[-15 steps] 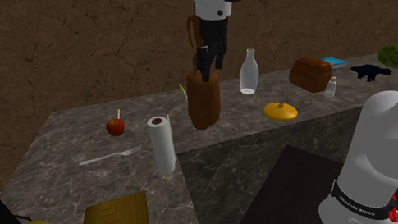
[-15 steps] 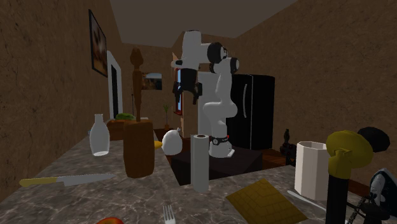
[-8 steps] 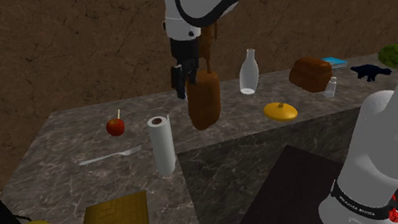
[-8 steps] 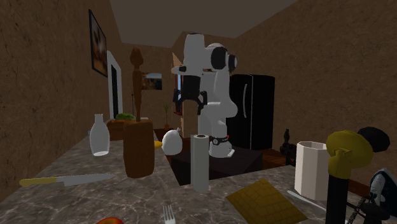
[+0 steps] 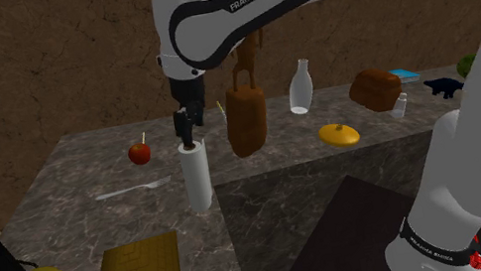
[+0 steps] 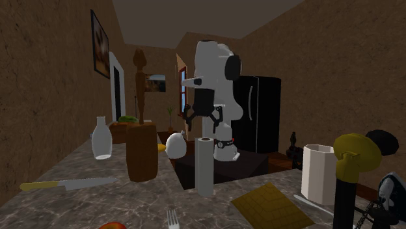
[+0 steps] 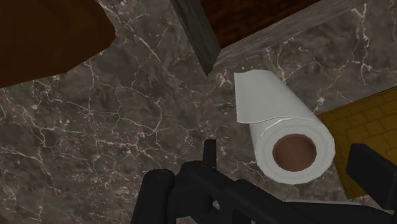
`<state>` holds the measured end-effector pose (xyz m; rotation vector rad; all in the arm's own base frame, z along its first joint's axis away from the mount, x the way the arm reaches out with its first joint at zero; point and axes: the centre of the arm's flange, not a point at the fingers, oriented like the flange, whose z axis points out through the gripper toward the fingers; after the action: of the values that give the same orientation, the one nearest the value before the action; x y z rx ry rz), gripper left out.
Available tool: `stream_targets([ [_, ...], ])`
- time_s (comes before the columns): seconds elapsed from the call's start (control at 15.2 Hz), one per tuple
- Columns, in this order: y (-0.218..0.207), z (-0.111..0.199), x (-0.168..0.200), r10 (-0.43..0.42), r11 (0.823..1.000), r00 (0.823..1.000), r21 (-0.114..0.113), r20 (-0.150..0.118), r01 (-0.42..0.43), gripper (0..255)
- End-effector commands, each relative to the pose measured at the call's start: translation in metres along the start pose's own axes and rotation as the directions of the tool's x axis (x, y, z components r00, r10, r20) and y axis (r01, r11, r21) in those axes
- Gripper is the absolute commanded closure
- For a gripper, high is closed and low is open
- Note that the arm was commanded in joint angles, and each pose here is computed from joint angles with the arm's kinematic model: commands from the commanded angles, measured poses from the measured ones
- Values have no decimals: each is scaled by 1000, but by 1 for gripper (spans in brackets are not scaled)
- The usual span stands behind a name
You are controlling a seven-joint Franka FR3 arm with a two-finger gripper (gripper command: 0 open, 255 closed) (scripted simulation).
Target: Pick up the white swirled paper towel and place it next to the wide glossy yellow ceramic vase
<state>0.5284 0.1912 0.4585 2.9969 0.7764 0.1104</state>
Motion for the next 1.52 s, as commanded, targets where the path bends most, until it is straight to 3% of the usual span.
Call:
stream_targets([
  [0.0,-14,11,20,-47,999,999,6,-1,47,0],
  [0.59,-18,54,24,-58,998,998,8,-2,58,0],
  [1.06,-18,54,24,-58,998,998,8,-2,58,0],
  [1.12,-18,54,24,-58,998,998,8,-2,58,255],
  [1.45,-18,55,24,-58,998,998,8,-2,58,255],
])
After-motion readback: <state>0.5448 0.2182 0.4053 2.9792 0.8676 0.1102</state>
